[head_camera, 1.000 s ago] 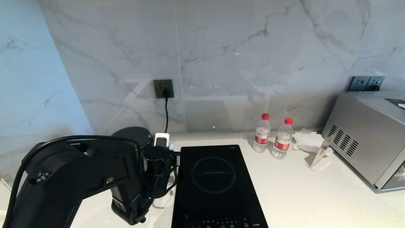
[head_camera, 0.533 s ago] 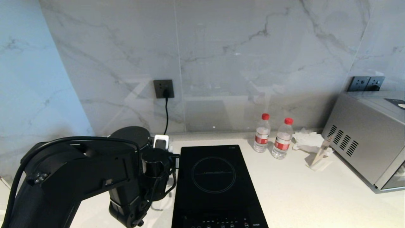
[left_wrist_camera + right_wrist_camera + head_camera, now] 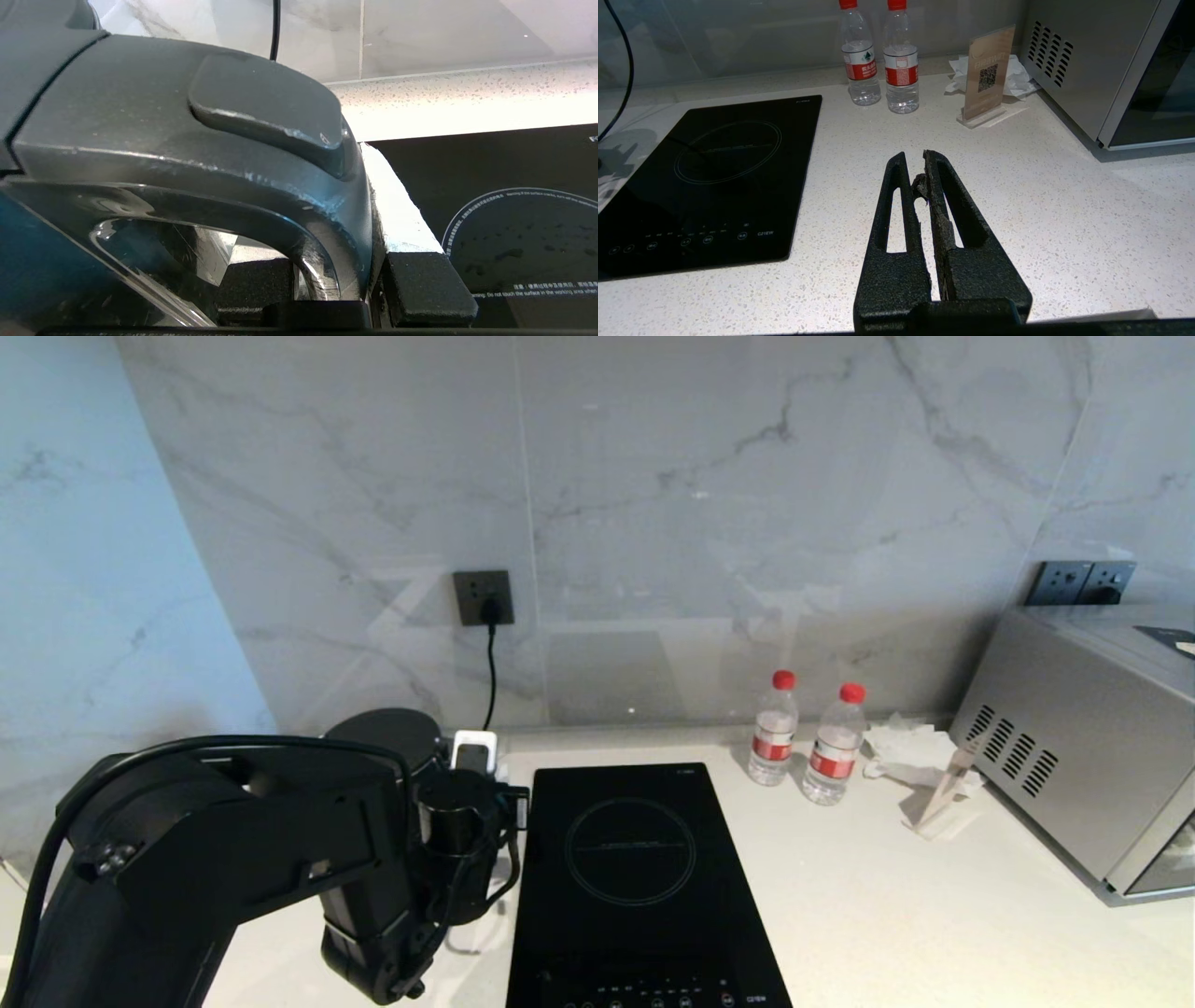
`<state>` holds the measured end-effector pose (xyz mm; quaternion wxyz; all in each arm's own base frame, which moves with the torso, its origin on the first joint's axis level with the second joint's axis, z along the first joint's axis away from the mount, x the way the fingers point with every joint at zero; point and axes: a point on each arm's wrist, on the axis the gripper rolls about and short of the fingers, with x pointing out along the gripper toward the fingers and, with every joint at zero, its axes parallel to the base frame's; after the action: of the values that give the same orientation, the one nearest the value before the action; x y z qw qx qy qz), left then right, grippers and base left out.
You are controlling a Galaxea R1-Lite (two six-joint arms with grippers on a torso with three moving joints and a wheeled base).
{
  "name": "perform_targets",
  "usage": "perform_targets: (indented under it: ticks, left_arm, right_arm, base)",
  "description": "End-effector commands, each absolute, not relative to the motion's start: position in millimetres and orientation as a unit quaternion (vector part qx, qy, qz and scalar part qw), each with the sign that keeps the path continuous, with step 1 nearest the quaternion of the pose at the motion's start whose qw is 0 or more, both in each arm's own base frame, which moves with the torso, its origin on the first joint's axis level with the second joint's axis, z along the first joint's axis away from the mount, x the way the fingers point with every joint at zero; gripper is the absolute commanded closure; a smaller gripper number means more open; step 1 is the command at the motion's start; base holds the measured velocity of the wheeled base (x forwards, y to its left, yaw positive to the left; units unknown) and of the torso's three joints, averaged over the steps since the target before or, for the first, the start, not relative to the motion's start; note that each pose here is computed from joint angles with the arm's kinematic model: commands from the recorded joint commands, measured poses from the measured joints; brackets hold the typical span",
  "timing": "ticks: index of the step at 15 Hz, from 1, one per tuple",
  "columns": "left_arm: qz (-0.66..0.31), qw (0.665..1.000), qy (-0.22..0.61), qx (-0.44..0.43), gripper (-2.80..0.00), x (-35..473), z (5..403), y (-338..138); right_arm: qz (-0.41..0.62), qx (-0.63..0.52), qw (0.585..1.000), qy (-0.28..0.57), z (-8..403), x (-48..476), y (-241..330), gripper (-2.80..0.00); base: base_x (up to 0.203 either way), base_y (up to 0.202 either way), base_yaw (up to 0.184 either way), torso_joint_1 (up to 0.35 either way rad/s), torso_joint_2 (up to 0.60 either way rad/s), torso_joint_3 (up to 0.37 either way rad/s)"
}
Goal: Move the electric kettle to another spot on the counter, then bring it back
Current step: Place it on the power base
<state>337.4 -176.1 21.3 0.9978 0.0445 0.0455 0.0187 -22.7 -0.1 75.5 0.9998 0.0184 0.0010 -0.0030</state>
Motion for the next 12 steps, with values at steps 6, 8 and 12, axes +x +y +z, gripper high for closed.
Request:
perform_targets:
  ticks: [6, 8, 12]
  left_arm:
    - [0.024, 0.999, 0.031, 0.037, -2.80, 340.3, 27.6, -177.0]
    - [0.039, 0.998, 0.026, 0.034, -2.80, 342.4, 30.2, -176.9]
    - [0.035, 0.998, 0.034, 0.039, -2.80, 338.5, 26.7, -175.5]
  right_arm:
    - [-0.003, 0.018, 1.000, 0.001, 75.5, -22.7, -0.1, 0.00]
    - [-0.003, 0.019, 1.000, 0.001, 75.5, -22.7, -0.1, 0.00]
    - [-0.003, 0.019, 1.000, 0.001, 75.5, -22.7, -0.1, 0.00]
  base:
    - [0.000, 0.000, 0.000, 0.000, 0.00, 0.000]
    - [0.000, 0.000, 0.000, 0.000, 0.00, 0.000]
    - [0.000, 0.000, 0.000, 0.000, 0.00, 0.000]
